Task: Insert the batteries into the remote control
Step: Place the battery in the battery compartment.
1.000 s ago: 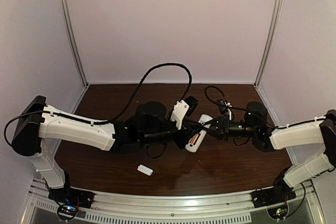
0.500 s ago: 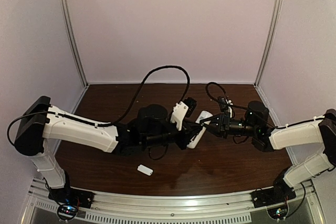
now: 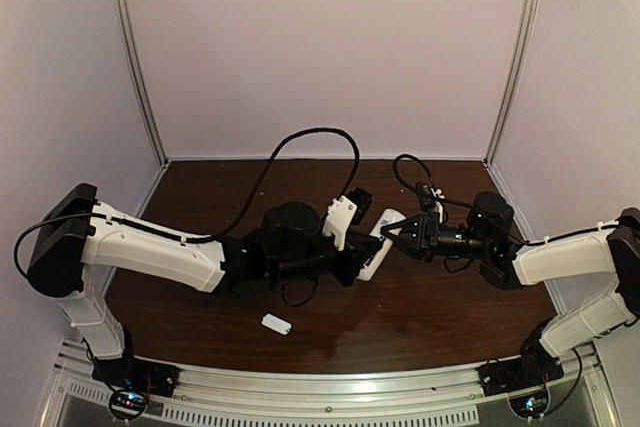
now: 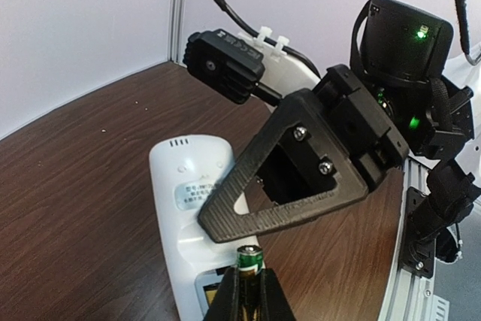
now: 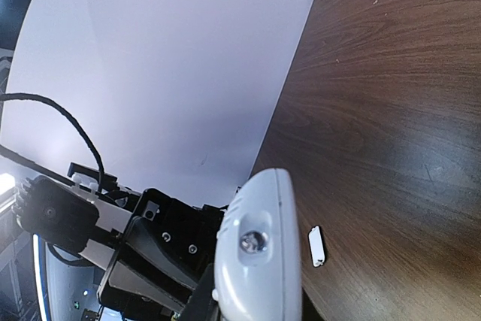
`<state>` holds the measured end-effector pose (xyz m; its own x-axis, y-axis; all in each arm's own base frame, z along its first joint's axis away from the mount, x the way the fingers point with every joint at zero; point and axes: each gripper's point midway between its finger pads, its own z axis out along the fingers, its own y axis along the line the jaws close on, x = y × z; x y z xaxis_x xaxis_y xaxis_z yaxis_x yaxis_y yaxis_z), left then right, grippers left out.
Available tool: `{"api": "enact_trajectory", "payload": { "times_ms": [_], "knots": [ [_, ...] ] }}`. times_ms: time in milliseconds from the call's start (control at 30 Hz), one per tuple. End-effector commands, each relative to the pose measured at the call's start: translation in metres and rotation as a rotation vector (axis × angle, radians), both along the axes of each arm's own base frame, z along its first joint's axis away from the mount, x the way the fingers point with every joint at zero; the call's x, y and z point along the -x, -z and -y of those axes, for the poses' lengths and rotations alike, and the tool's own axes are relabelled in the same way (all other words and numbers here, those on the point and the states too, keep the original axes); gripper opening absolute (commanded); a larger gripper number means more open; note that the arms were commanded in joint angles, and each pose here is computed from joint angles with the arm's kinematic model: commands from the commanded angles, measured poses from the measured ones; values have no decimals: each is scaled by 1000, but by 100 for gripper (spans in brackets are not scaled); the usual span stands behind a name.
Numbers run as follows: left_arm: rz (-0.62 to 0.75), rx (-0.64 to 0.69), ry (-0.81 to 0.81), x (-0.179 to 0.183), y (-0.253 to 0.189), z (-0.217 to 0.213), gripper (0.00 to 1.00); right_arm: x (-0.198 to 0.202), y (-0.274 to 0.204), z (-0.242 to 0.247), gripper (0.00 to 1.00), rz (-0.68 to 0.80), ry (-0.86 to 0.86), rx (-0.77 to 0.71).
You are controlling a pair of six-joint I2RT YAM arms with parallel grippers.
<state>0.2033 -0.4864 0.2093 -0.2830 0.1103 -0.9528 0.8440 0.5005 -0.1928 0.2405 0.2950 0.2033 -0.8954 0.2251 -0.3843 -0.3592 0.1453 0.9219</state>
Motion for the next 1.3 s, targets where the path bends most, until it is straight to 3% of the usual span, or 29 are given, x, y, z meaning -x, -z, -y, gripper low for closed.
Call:
{"api": "enact_trajectory", "payload": {
  "times_ms": [0,133,333,667,967,1067,1133,1267],
  "knots": [
    [-19,-44,-15,2,20,-4,0,3,-19,-1,0,56,-6,-41],
    [-27,-49,-13,5,22,-5,2,3,-21,-1,0,60,-7,-42],
    [-30,-57,-40,2,20,-11,18,3,-19,-1,0,59,-10,-32],
    [0,-53,-81,-5,2,-15,36,4,-9,-1,0,43,-15,-1],
    [151,-124,-3,4,-24,-34,75,11,9,-2,0,12,-55,51],
    [252,-195,147,22,-21,-36,75,14,10,-3,0,7,-76,53],
    [336,-236,310,45,-17,-35,70,17,13,-5,0,1,-97,60],
    [447,-309,451,62,-6,-37,57,24,17,-11,0,-7,-143,80]
  ]
}}
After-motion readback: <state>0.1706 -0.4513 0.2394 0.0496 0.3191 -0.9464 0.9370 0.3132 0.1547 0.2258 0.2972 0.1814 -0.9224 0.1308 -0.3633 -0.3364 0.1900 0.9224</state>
